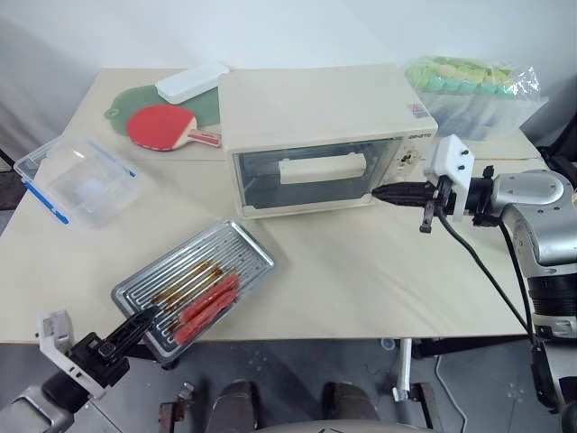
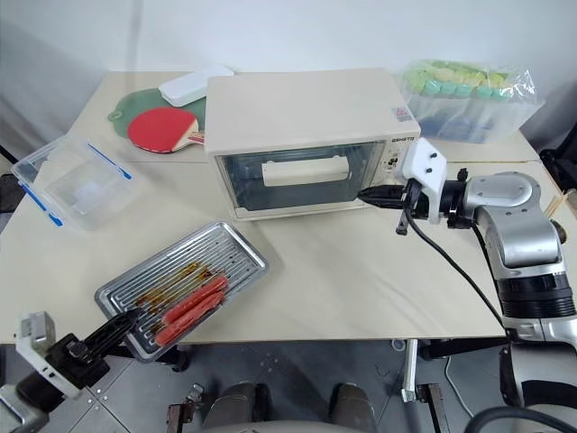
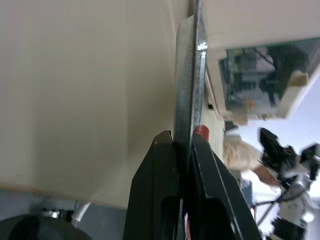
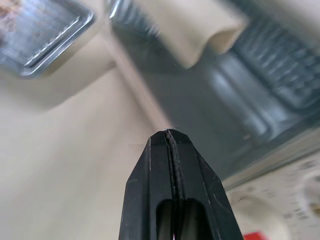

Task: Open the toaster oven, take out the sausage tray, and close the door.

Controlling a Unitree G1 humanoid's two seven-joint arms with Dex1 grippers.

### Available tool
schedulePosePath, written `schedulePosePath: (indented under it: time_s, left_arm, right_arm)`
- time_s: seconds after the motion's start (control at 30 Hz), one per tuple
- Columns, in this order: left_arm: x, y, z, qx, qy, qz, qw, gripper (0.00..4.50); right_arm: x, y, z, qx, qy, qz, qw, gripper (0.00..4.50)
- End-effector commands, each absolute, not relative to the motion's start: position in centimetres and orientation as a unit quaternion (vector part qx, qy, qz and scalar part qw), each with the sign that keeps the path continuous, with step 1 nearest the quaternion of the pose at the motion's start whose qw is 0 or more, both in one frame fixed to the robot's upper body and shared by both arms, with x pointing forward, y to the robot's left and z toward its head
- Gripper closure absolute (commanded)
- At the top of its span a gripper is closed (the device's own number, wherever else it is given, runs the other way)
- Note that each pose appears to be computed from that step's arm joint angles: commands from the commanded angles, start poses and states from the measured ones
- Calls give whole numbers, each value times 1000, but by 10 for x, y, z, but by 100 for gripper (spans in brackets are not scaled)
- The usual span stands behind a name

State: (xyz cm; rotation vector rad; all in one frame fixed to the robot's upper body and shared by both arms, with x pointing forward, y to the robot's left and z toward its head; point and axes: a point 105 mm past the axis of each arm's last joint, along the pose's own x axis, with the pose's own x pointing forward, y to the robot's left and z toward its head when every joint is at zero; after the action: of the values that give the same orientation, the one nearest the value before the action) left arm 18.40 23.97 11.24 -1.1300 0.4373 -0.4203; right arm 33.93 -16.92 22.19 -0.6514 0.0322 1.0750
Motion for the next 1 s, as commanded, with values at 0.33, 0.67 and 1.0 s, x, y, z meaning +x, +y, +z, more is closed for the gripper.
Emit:
schedulePosePath:
  time_s: [0.33,0.67,1.0]
  left_arm:
    - [243,167,127,-475,325,-394,717,450]
    - [274,117,116,-413,402,-459,676,450]
    - [307,98,108,-428,396,-458,671,450]
  right_arm:
    - [308,-176,210,-297,43,515,803,449]
    - [297,-204,202,-299,74,466,829,449]
    - [289,-212,201,-303,84,444,839,449]
